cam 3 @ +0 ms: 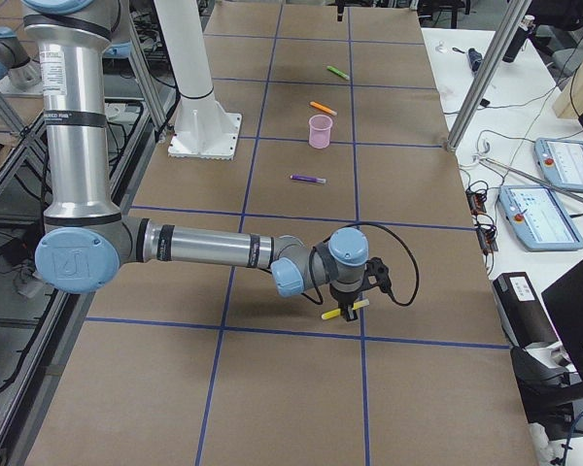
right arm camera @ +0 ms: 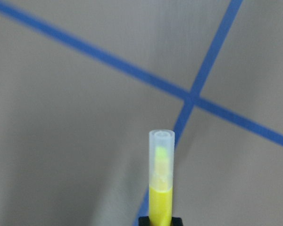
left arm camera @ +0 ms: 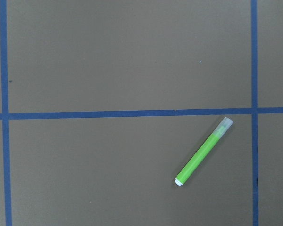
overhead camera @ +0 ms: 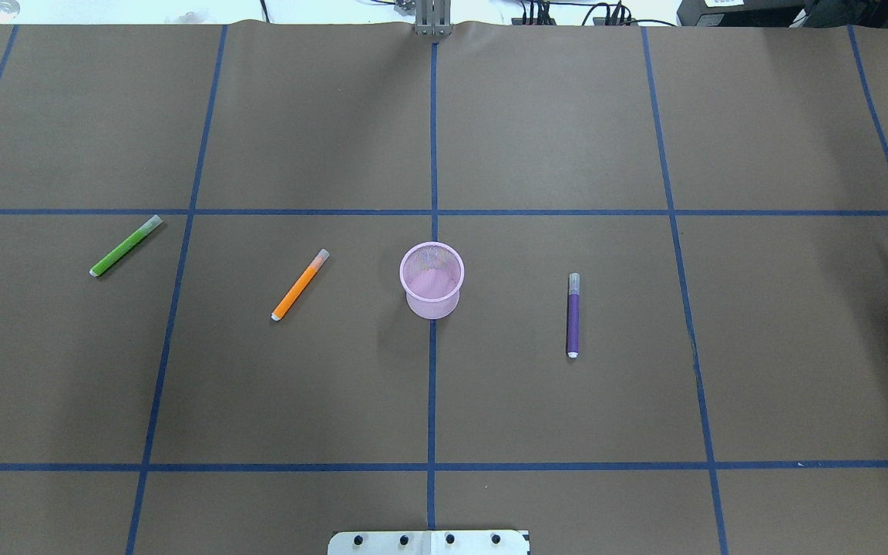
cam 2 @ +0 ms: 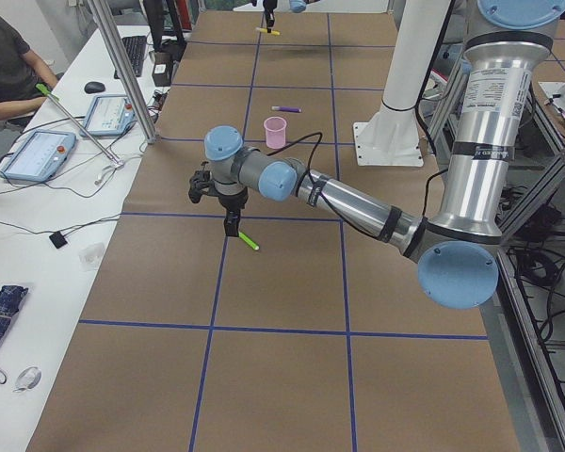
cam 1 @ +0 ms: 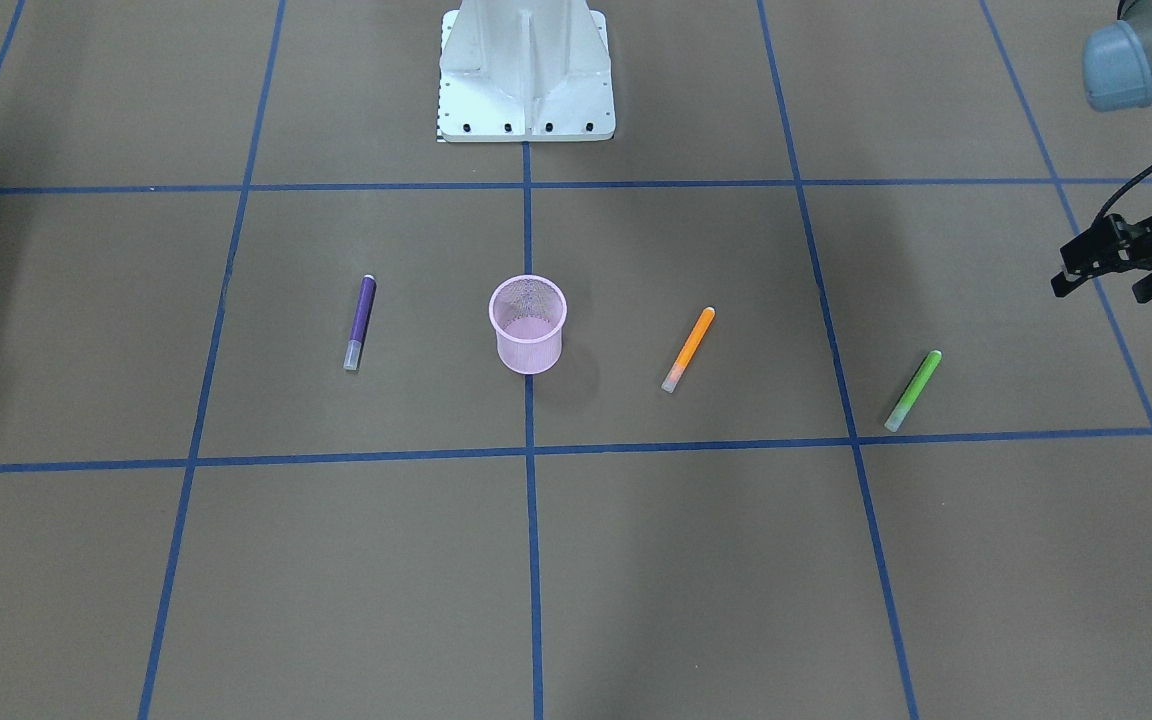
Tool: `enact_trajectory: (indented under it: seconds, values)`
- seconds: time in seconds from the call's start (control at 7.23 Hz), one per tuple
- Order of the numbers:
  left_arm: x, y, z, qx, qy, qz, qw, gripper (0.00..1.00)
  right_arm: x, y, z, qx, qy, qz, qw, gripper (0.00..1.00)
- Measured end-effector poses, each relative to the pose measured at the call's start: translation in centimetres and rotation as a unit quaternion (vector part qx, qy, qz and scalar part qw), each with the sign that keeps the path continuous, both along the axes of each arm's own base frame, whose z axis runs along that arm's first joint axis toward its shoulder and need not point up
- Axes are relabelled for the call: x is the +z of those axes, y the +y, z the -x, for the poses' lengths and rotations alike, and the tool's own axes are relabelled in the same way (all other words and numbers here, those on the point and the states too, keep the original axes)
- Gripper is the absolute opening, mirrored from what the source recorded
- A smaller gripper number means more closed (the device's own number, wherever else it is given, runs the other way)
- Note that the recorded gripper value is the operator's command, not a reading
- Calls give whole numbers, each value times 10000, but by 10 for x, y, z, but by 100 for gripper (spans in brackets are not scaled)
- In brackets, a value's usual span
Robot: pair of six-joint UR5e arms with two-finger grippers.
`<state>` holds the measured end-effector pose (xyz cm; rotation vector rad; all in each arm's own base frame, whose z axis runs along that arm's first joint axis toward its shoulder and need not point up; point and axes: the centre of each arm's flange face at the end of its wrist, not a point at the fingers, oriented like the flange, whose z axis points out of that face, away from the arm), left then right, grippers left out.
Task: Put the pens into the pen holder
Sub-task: 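Carry the yellow marker with the right gripper toward the pink cup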
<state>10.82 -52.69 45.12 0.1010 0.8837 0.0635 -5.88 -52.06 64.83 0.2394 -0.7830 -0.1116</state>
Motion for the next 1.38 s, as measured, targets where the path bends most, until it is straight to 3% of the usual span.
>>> enact_trajectory:
  seconds: [0.28,0.42,0.83,1.11,1.38]
  values:
    - [-17,6,-31,-17,273,-270,9993,100,-65,-1,65,1075,-781,25,9911,0]
    - [-23,9,-46,-35,362,-244,9990,100,-109,4,100,1498,-1094,-18,9826,0]
    - [-48,6,-75,66,499,-374,9980,99,-219,32,178,2317,-1878,-215,9542,0]
    - [-78,1,-100,245,618,-596,9960,100,-287,50,241,2701,-2057,-390,9398,0]
    - [-91,3,-119,393,680,-682,9946,100,-385,72,327,3033,-2040,-288,9304,0]
